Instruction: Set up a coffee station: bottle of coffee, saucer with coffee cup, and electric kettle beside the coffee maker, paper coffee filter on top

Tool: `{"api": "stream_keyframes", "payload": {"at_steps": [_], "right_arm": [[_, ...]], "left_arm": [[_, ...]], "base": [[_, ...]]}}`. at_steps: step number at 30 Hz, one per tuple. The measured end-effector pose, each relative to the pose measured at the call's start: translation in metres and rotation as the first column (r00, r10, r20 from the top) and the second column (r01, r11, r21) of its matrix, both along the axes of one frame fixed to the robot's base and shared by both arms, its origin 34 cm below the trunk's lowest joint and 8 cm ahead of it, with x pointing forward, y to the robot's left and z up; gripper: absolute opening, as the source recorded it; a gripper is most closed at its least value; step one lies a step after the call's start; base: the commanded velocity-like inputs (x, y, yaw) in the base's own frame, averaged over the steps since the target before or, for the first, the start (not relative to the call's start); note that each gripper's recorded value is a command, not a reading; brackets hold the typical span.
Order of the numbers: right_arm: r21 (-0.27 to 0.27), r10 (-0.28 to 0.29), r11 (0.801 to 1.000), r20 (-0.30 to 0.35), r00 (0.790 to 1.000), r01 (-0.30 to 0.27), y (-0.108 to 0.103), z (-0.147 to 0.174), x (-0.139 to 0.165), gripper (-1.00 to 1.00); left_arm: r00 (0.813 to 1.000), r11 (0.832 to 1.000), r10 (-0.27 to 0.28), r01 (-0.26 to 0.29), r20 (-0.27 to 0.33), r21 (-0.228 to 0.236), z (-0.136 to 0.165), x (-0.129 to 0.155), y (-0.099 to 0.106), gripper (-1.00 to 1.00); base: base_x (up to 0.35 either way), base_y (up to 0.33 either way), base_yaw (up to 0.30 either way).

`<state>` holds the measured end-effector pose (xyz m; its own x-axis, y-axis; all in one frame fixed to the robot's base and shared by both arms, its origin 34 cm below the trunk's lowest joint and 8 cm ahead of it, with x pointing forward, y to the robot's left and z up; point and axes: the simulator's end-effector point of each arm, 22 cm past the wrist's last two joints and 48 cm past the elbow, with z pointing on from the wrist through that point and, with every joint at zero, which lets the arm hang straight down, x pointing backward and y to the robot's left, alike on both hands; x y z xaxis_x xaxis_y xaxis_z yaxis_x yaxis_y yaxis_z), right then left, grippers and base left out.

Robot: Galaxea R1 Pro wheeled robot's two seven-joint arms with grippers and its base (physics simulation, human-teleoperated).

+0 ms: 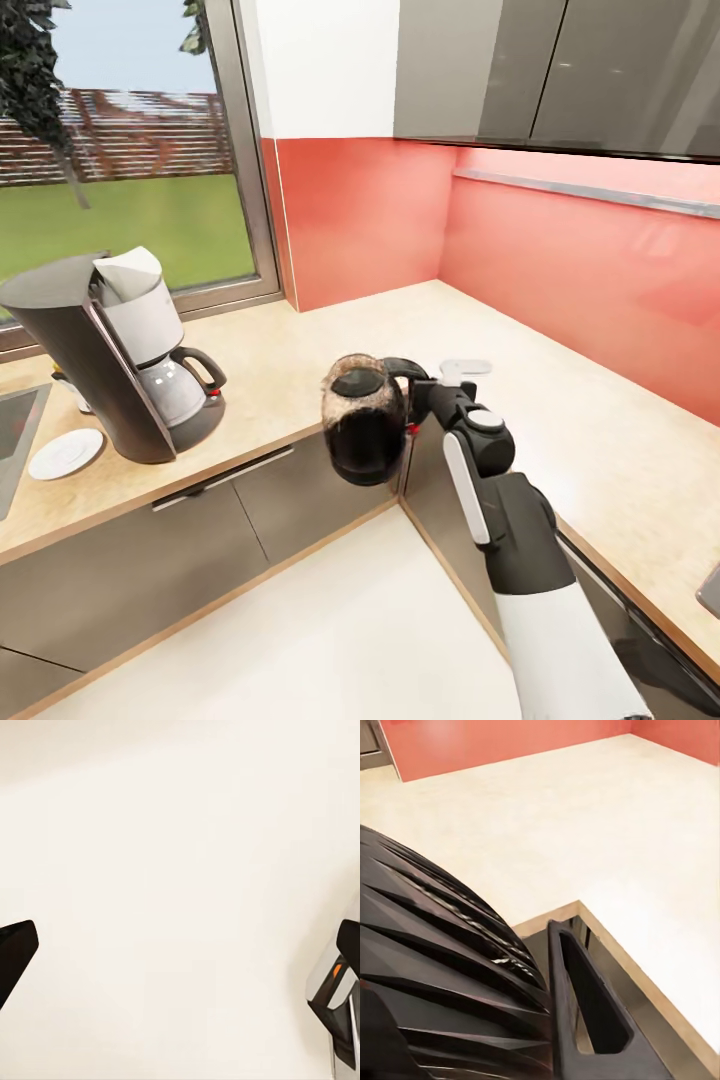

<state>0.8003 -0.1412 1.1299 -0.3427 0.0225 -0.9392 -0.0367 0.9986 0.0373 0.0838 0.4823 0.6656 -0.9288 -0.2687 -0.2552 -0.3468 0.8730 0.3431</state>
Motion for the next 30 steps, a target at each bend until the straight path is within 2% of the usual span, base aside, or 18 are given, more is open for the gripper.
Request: {"api": "stream_keyframes", "payload": {"at_steps": [9, 10, 11, 12, 13, 14, 16, 18, 21, 24, 27, 30], "right_arm": [[-0.009, 0.002, 1.000, -0.004, 1.000, -0.002, 0.002, 0.005, 0.013, -1.00], [-0.025, 0.017, 1.000, -0.038, 0.999, -0.017, 0.009, 0.004, 0.040, -1.00], [-0.071, 0.013, 0.997, -0.037, 0.999, -0.015, 0.009, 0.031, 0.077, -1.00], [-0.088, -0.006, 0.996, 0.060, 0.998, 0.011, 0.002, 0.084, 0.086, -1.00], [-0.044, -0.005, 0.999, 0.187, 0.982, 0.014, 0.003, 0.146, 0.081, -1.00], [-0.038, -0.013, 0.999, 0.232, 0.973, 0.023, 0.000, 0.170, 0.078, -1.00], [-0.053, -0.017, 0.998, 0.176, 0.984, 0.027, 0.001, 0.151, 0.092, -1.00], [-0.056, -0.028, 0.998, 0.217, 0.976, 0.041, -0.002, 0.177, 0.092, -1.00], [-0.024, -0.018, 0.999, 0.230, 0.973, 0.024, 0.002, 0.190, 0.095, -1.00], [0.004, -0.037, 0.999, 0.230, 0.973, 0.037, 0.000, 0.195, 0.095, -1.00], [0.015, -0.070, 0.998, 0.228, 0.971, 0.069, -0.007, 0.197, 0.095, -1.00], [0.021, -0.081, 0.997, 0.228, 0.970, 0.078, -0.009, 0.197, 0.094, -1.00]], "left_arm": [[1.000, 1.000, 0.002, -0.002, -0.003, -0.010, -0.002, -0.002, -0.007, 1.00], [1.000, 1.000, 0.003, -0.003, -0.004, -0.012, -0.002, -0.003, -0.009, 1.00], [1.000, 1.000, 0.003, -0.003, -0.005, -0.014, -0.003, -0.003, -0.010, 1.00], [1.000, 1.000, 0.003, -0.003, -0.006, -0.015, -0.003, -0.003, -0.011, 1.00], [1.000, 1.000, 0.003, -0.003, -0.005, -0.016, -0.003, -0.003, -0.011, 1.00], [1.000, 1.000, 0.003, -0.003, -0.005, -0.017, -0.003, -0.004, -0.012, 1.00], [1.000, 1.000, 0.004, -0.004, -0.008, -0.018, -0.004, -0.004, -0.013, 1.00], [1.000, 1.000, 0.005, -0.005, -0.006, -0.020, -0.004, -0.004, -0.014, 1.00], [1.000, 1.000, 0.005, -0.005, -0.007, -0.021, -0.004, -0.005, -0.016, 1.00], [1.000, 1.000, 0.005, -0.006, -0.007, -0.022, -0.004, -0.005, -0.016, 1.00], [1.000, 1.000, 0.005, -0.006, -0.007, -0.022, -0.004, -0.005, -0.016, 1.00], [1.000, 1.000, 0.006, -0.006, -0.007, -0.022, -0.004, -0.005, -0.016, 1.00]], "base": [[0.000, 0.000, 0.000], [0.000, 0.000, 0.000], [0.000, 0.000, 0.000], [0.000, 0.000, 0.000], [0.000, 0.000, 0.000], [0.000, 0.000, 0.000], [0.000, 0.000, 0.000], [0.000, 0.000, 0.000], [0.000, 0.000, 0.000], [0.000, 0.000, 0.000], [0.000, 0.000, 0.000], [0.000, 0.000, 0.000]]}}
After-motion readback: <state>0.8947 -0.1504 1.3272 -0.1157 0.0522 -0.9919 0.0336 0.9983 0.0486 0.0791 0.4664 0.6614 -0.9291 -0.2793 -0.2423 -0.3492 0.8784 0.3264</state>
